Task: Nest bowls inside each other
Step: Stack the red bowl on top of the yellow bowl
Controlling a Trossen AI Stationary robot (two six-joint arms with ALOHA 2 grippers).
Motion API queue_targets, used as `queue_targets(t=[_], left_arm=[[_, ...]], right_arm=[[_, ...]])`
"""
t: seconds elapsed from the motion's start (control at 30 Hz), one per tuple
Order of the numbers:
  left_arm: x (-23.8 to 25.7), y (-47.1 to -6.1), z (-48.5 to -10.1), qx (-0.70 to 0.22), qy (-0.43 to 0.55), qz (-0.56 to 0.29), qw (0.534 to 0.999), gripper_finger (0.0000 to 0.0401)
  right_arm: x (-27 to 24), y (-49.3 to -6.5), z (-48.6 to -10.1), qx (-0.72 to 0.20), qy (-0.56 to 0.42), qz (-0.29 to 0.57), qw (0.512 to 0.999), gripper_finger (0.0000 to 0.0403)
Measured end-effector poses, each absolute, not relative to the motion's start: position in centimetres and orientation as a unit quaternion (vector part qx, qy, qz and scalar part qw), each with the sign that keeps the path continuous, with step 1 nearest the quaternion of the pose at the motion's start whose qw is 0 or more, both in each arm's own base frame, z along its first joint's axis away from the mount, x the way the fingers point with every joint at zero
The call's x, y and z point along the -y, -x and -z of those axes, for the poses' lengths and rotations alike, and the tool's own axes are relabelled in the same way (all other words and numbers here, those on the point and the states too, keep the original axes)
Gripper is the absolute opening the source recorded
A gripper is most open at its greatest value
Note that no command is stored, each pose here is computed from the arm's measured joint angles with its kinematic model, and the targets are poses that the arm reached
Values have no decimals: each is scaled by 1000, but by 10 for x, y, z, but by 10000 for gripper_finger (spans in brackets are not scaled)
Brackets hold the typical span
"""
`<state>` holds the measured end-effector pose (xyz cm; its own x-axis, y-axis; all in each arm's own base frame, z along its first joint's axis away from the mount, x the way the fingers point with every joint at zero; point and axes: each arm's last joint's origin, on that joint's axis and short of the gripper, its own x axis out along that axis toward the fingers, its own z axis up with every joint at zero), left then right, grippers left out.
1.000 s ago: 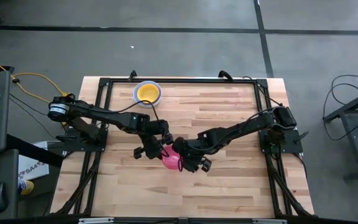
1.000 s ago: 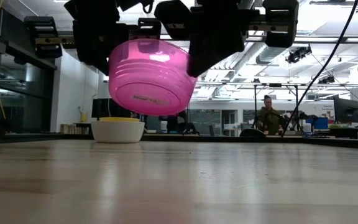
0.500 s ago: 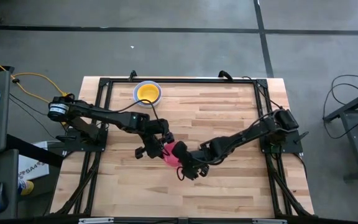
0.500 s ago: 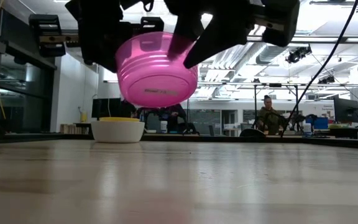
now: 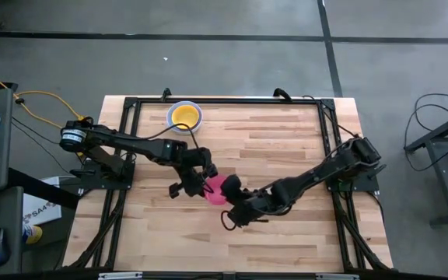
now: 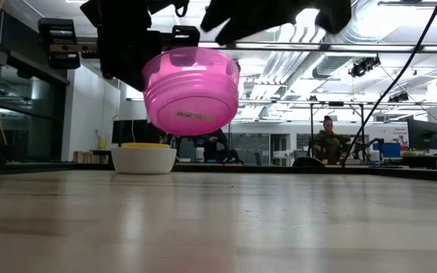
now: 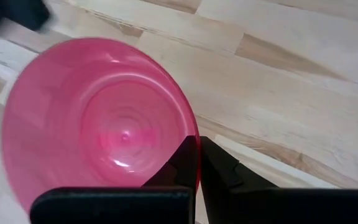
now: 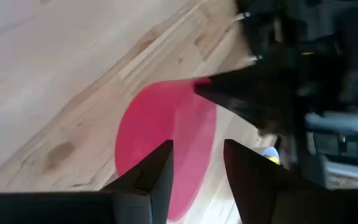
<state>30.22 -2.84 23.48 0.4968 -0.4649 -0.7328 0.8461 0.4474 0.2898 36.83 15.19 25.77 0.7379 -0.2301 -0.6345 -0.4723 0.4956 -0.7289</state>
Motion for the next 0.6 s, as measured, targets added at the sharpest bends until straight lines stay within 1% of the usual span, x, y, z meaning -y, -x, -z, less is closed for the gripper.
queue_targets(t=[0.17,0.27,0.33,0.47,0.6], left_arm=[[28,-301,-234,-300,-329,406,798,0],[26,-301,-233,-319,-345,381,796,0],[23,-301,-232,-341,-352,361,793,0],[6,-296,-228,-396,-308,325,802,0],[-24,-290,-225,-465,-245,242,815,0]], right_arm=[[-158,-359,-269,-348,445,-45,824,134],[-162,-351,-275,-349,411,-17,842,135],[-166,-342,-277,-360,395,5,845,135],[-168,-332,-276,-379,337,41,861,135],[-166,-326,-275,-393,285,76,871,135]])
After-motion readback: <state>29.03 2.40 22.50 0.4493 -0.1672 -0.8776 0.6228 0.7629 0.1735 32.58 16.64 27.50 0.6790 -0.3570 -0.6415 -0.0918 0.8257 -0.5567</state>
